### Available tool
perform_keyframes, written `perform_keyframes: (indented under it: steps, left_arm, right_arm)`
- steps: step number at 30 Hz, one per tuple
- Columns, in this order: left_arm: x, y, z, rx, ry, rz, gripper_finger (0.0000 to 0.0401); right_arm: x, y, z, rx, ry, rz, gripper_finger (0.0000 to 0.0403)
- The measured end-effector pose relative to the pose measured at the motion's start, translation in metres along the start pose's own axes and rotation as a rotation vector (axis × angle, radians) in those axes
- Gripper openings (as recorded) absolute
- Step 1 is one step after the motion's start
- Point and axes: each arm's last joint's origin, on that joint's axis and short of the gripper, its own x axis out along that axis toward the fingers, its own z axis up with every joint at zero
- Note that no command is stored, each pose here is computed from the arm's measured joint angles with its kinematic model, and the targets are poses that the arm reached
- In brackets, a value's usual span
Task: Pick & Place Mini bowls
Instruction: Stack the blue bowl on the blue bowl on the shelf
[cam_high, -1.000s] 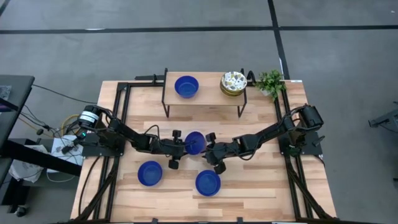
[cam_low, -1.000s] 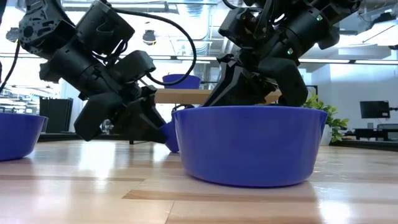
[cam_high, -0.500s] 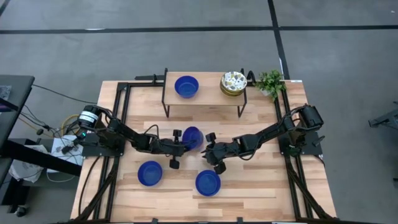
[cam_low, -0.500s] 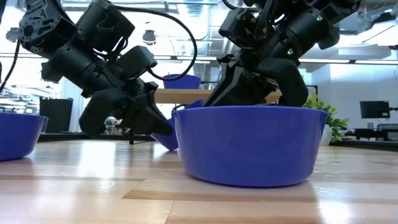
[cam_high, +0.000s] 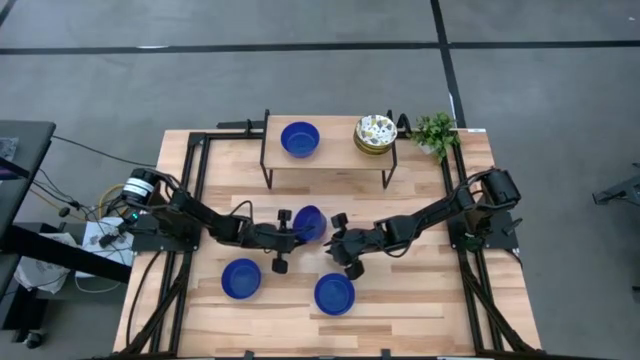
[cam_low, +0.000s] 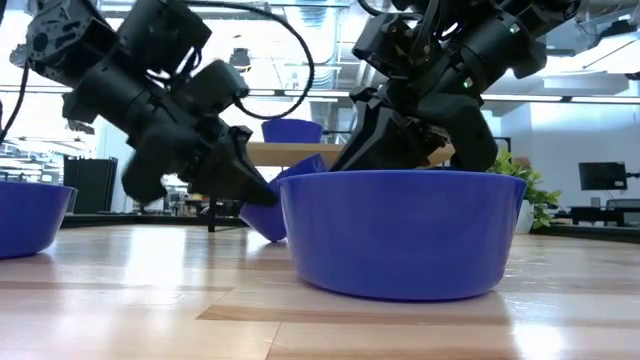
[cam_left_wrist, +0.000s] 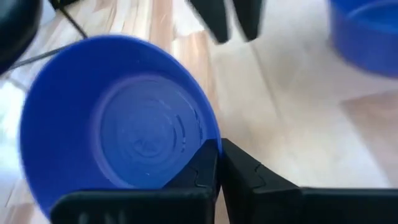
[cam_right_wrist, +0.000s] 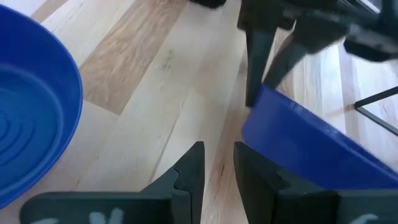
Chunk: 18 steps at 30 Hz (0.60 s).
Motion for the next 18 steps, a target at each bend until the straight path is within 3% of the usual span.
perform_keyframes:
  steps: [4,11,18]
  left_arm:
    - [-0.012,-0.001,0.014,-0.010,-0.059,-0.001,0.0008]
    - [-0.041,0.016,0.044,-0.056,-0.188,0.099,0.0008]
    - [-0.057,0.045,0.098,-0.089,-0.049,0.178,0.0009]
  right_arm:
    - [-0.011,-0.003,0.002,-0.004,0.023,0.001,0.0077]
    - [-0.041,-0.015,0.012,0.084,-0.003,-0.010,0.0077]
    - [-0.061,-0.021,0.016,0.133,-0.004,-0.003,0.0077]
